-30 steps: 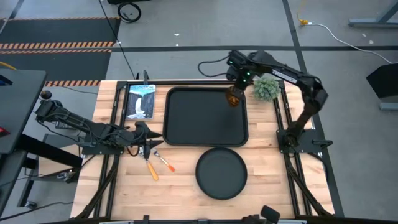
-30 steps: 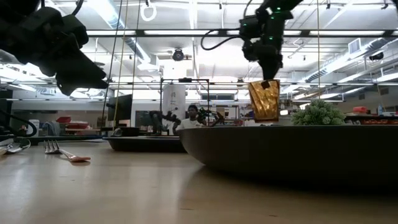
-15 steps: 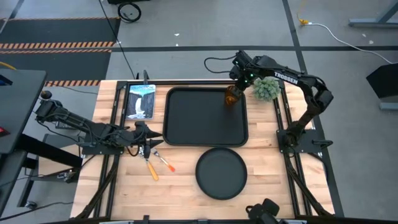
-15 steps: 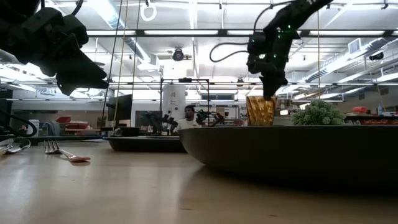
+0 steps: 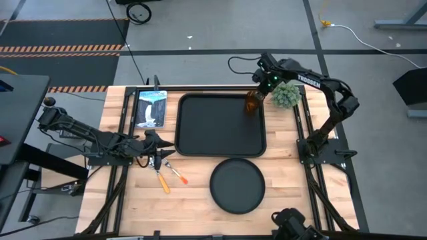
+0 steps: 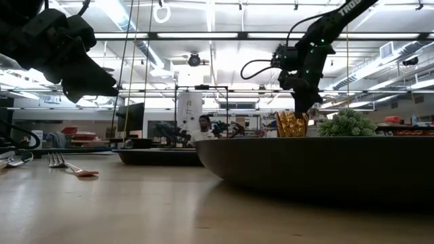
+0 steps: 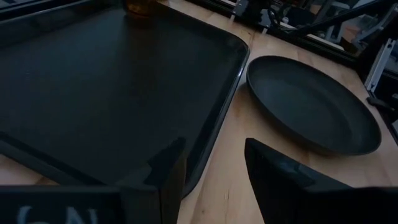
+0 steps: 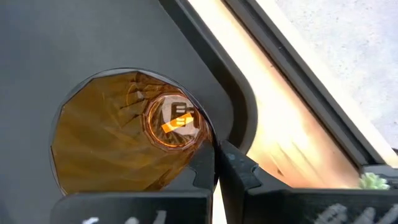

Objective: Pick and place plate/cup/fork/spoon on tray
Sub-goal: Put the brown cup on the black tray, then put the black plate on the bottom left of the brown cup

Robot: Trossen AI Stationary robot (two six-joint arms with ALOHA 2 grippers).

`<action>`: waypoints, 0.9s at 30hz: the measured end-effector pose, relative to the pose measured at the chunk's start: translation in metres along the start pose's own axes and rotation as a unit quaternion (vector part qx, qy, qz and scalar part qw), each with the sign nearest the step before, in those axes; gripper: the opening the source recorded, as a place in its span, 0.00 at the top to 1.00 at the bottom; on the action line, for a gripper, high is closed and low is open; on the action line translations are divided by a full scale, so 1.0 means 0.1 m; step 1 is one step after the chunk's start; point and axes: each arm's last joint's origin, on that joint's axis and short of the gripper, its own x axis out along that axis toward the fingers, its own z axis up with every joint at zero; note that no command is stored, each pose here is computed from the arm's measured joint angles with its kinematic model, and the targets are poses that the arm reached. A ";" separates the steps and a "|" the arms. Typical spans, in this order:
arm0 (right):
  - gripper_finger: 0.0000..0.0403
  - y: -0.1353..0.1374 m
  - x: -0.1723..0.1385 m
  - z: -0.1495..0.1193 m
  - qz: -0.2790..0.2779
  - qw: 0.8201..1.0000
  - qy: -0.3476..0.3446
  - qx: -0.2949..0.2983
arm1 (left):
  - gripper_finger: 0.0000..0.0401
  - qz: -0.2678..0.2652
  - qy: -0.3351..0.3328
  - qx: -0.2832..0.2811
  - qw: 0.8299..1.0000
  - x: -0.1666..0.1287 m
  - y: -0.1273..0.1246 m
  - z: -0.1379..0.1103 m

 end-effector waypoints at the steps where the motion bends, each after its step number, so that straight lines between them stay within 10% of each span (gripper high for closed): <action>1: 0.97 0.00 0.02 -0.01 0.003 1.000 0.002 0.000 | 0.57 0.000 0.000 0.000 1.000 0.00 0.00 0.00; 27: 0.74 0.00 -0.02 -0.01 -0.011 1.000 0.013 0.017 | 0.57 0.000 0.000 -0.004 1.000 0.00 0.00 0.00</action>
